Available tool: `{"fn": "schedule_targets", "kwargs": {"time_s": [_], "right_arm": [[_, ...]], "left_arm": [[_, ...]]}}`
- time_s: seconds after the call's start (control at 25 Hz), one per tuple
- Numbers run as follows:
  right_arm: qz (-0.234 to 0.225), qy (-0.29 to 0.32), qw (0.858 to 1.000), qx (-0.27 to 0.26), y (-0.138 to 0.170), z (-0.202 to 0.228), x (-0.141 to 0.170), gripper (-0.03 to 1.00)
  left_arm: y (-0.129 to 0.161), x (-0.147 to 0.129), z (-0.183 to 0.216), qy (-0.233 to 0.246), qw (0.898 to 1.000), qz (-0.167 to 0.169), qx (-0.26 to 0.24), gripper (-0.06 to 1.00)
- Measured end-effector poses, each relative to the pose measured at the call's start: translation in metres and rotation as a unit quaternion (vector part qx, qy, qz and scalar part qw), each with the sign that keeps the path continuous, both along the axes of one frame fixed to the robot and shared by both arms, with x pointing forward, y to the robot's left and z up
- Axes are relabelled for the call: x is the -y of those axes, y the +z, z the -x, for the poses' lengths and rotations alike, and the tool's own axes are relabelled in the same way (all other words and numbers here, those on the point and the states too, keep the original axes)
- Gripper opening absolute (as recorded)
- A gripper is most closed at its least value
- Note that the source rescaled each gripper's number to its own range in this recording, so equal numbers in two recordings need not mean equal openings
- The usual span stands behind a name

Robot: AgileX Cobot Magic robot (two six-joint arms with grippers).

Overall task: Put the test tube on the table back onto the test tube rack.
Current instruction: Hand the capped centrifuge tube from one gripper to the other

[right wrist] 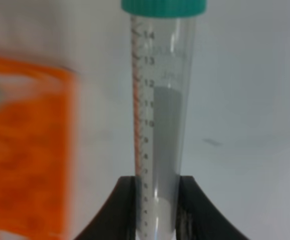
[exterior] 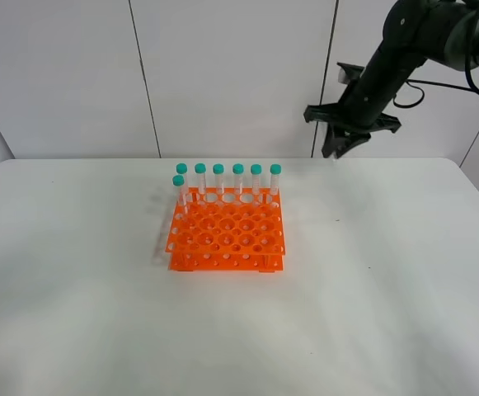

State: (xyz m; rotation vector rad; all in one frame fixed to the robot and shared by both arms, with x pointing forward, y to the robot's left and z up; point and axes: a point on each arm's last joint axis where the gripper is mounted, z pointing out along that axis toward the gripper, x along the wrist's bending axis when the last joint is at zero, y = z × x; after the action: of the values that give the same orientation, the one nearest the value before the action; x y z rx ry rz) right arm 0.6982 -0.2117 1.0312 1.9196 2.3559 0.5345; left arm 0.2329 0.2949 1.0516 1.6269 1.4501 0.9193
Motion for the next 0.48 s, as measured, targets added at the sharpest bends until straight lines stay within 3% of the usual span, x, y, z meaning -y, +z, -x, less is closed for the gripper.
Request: {"fn": "schedule_targets", "kwargs": {"time_s": [0.24, 0.48], "right_arm": [[-0.114, 0.088, 0.987, 0.077, 0.038, 0.008, -0.079, 0.00], [-0.200, 0.195, 0.945, 0.170, 0.067, 0.035, -0.167, 0.00]], "left_arm": [[0.000, 0.000, 0.000, 0.000, 1.000, 0.000, 0.000, 1.00], [0.000, 0.000, 0.000, 0.000, 1.000, 0.000, 0.000, 1.00]]}}
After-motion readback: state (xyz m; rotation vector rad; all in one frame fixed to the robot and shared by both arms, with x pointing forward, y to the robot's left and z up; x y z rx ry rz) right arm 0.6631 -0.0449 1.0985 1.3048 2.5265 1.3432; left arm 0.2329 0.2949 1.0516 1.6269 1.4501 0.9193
